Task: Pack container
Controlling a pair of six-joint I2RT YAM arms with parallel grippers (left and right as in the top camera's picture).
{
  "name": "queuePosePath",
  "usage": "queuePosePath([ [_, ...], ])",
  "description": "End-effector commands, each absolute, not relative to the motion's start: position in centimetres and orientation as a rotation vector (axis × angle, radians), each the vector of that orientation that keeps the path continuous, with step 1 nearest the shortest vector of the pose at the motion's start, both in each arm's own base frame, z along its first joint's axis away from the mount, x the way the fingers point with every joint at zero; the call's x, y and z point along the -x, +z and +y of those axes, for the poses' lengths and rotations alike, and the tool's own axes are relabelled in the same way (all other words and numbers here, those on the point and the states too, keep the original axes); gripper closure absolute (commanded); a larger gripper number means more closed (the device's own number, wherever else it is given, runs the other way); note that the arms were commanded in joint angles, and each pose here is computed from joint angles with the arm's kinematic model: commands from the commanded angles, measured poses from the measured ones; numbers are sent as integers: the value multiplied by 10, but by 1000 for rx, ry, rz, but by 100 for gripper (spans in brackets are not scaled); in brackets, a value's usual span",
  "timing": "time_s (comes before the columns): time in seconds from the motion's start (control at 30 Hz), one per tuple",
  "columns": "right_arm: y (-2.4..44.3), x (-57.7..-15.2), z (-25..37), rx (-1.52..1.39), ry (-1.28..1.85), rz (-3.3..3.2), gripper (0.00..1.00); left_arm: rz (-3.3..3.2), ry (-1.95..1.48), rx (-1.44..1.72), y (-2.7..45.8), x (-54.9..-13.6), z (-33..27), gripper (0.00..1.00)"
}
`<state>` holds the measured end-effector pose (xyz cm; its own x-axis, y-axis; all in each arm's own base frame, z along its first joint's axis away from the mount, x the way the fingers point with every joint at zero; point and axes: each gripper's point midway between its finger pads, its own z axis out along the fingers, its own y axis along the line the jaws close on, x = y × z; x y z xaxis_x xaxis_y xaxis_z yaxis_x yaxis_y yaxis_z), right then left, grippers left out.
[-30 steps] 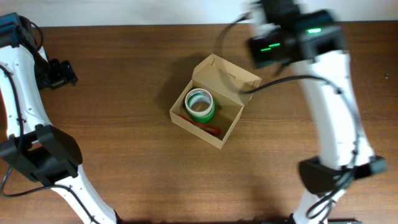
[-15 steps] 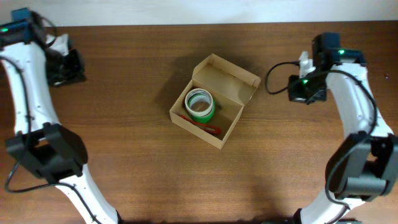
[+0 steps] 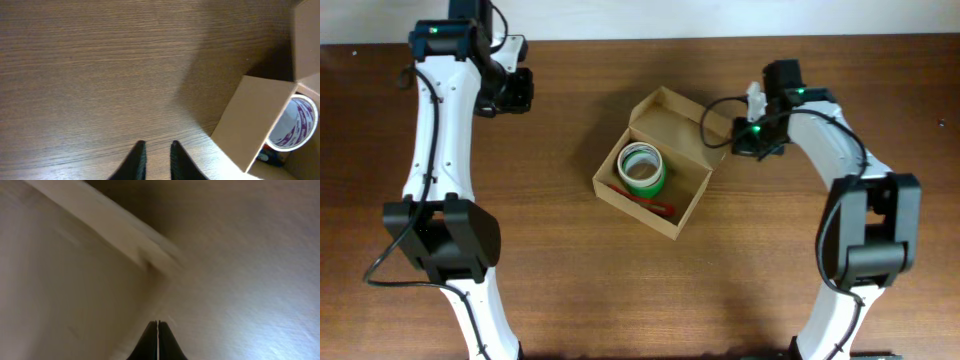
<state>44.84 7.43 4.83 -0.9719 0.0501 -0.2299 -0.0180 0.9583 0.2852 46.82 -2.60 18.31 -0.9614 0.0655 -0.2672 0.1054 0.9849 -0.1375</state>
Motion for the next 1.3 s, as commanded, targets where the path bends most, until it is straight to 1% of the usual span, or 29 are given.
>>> queuePosePath([
  [0.0, 46, -458, 114, 38, 617, 2811, 96, 2877, -200, -161, 178, -468, -29, 77],
  [0.13, 52, -476, 135, 91, 657, 2716, 96, 2878, -201, -163, 178, -468, -30, 77],
  [0.23, 55, -481, 143, 118, 661, 2684, 96, 2875, -201, -163, 177, -469, -30, 77],
  [0.37, 70, -485, 164, 312, 782, 2574, 96, 2886, -207, -134, 170, -473, -31, 77],
  [0.57, 68, -488, 146, 260, 747, 2593, 96, 2952, -346, -77, 132, -479, -45, 77],
  [0.67, 58, -483, 122, 183, 660, 2667, 96, 3006, -475, -56, 101, -480, -58, 85],
  [0.7, 54, -480, 113, 155, 632, 2697, 96, 3026, -534, -51, 88, -480, -64, 92],
  [0.73, 52, -477, 108, 139, 625, 2715, 96, 3034, -572, -48, 81, -480, -68, 98],
  [0.83, 48, -470, 94, 64, 629, 2760, 96, 3045, -745, -3, 59, -482, -84, 98],
  [0.9, 46, -469, 86, -54, 647, 2784, 96, 3003, -907, -2, 53, -487, -100, 99],
  [1.0, 43, -465, 83, -203, 754, 2802, 96, 2914, -1095, 32, 53, -500, -118, 98],
  [1.13, 44, -462, 101, -310, 1064, 2773, 96, 2792, -1315, 78, 58, -515, -135, 98],
  [1.27, 45, -464, 119, -376, 1329, 2711, 96, 2730, -1471, 147, 54, -524, -146, 98],
])
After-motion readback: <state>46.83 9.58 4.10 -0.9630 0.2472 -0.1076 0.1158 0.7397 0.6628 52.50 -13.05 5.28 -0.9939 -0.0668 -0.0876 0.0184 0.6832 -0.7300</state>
